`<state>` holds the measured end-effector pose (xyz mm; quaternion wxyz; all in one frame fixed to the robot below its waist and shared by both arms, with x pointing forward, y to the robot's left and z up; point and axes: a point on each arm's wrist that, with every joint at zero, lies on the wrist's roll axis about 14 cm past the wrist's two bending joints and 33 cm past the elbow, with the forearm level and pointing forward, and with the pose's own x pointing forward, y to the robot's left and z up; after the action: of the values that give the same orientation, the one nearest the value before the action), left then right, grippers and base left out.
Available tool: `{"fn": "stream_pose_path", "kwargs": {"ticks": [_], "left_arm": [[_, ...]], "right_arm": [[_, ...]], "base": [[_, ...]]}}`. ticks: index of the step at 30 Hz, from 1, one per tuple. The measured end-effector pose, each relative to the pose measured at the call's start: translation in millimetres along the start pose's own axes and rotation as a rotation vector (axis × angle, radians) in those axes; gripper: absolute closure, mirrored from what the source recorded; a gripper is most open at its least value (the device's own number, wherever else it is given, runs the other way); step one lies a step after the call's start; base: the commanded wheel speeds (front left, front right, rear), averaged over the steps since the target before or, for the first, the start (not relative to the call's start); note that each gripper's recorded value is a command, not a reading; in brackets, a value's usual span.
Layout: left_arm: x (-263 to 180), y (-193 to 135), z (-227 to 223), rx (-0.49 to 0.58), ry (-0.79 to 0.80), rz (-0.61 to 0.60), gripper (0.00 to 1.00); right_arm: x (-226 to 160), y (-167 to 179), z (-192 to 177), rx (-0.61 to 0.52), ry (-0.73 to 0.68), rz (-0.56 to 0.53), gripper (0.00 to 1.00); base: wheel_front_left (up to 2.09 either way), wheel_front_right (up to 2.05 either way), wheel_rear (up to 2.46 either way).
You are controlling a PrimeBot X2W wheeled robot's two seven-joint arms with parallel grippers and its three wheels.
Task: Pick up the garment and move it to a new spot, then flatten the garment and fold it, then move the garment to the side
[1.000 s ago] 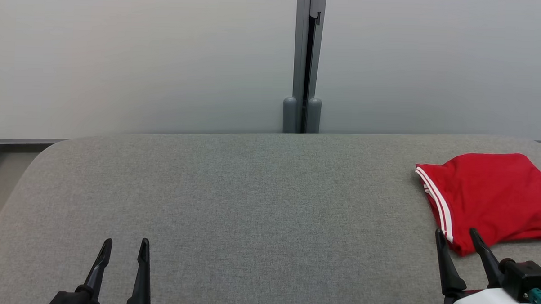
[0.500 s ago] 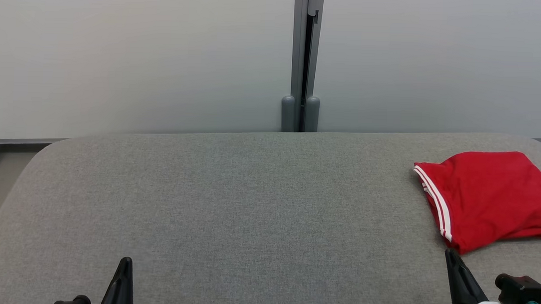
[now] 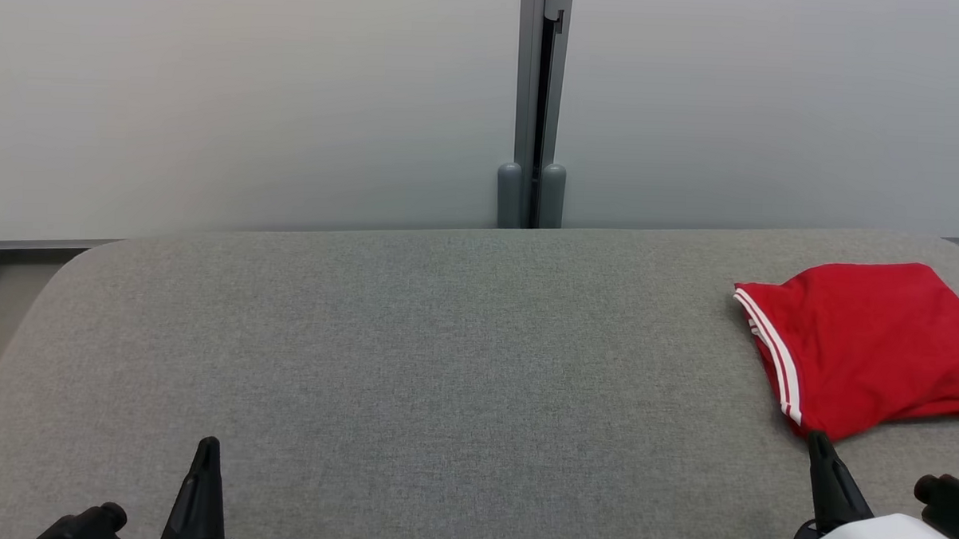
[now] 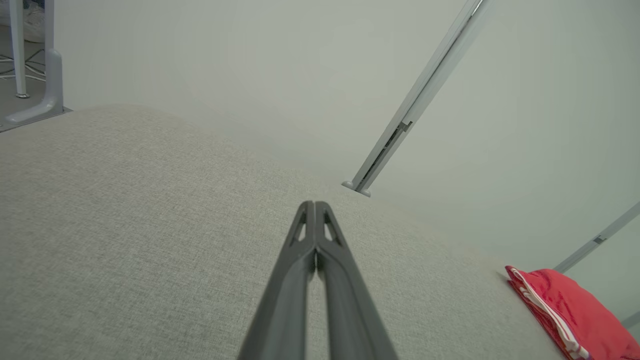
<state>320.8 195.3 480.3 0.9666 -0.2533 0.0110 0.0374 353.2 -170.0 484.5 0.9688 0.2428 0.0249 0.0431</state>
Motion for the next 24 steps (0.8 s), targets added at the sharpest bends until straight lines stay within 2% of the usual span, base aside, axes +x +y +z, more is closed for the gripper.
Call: {"fn": "stream_pose_path", "kwargs": {"ticks": [24], "left_arm": [[20.0, 1.6, 4.7, -0.346, 0.025, 0.02, 1.0]], "right_arm": [[9.7, -10.3, 9.9, 0.356, -0.018, -0.06, 1.0]], "base": [[0.0, 0.0, 0.0]]}}
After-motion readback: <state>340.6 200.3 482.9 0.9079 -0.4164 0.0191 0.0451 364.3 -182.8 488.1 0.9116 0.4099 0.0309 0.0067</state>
